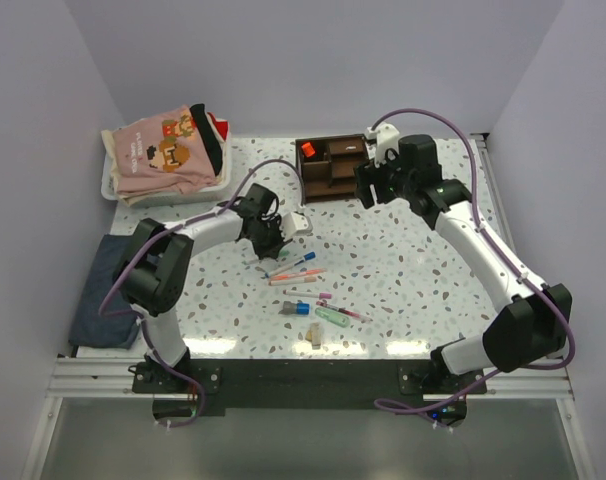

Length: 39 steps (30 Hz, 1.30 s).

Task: Sort the stationery into containers
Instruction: Pick up the pen from the center of the board, then place the pen in the storage box.

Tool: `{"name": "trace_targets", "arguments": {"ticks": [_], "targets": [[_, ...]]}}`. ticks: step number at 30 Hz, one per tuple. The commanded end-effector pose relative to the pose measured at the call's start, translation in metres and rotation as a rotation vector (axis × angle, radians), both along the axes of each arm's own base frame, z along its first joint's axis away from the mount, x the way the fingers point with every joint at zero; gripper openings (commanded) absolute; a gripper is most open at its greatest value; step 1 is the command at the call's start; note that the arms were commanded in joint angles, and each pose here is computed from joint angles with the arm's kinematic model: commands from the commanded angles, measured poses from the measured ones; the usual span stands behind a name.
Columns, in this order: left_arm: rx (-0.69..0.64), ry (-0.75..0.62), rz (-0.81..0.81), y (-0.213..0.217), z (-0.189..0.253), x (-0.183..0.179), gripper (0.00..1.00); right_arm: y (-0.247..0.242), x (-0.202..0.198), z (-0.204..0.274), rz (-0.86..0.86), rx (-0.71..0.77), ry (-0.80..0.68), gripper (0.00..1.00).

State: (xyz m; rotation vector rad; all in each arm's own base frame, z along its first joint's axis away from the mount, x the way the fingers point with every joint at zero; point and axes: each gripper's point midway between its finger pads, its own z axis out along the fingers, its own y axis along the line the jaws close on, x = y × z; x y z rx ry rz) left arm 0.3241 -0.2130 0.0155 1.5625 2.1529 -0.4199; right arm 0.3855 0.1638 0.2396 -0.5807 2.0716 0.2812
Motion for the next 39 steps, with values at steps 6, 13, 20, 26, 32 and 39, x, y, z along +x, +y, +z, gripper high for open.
{"name": "trace_targets", "arguments": {"ticks": [6,13,20,26,32,39], "targets": [[-0.285,-0.195,-0.092,-0.059,0.180,0.048,0.00,-0.024,0.013,0.018,-0.086,0.030,-0.072,0.70],[-0.627,-0.525,-0.028,-0.084,0.268,0.092,0.00,-0.033,0.016,0.014,-0.127,0.048,-0.076,0.70],[-0.908,-0.766,0.094,-0.092,0.312,0.163,0.00,-0.038,0.018,0.013,-0.144,0.043,-0.077,0.69],[-1.000,-0.762,0.131,-0.103,0.308,0.200,0.00,-0.042,0.020,0.009,-0.158,0.039,-0.070,0.69],[-1.082,-0.728,0.184,-0.105,0.298,0.228,0.00,-0.046,0.023,0.004,-0.169,0.031,-0.057,0.69],[-1.113,-0.645,0.221,-0.118,0.269,0.248,0.00,-0.049,0.026,-0.003,-0.177,0.016,-0.040,0.69]]}}
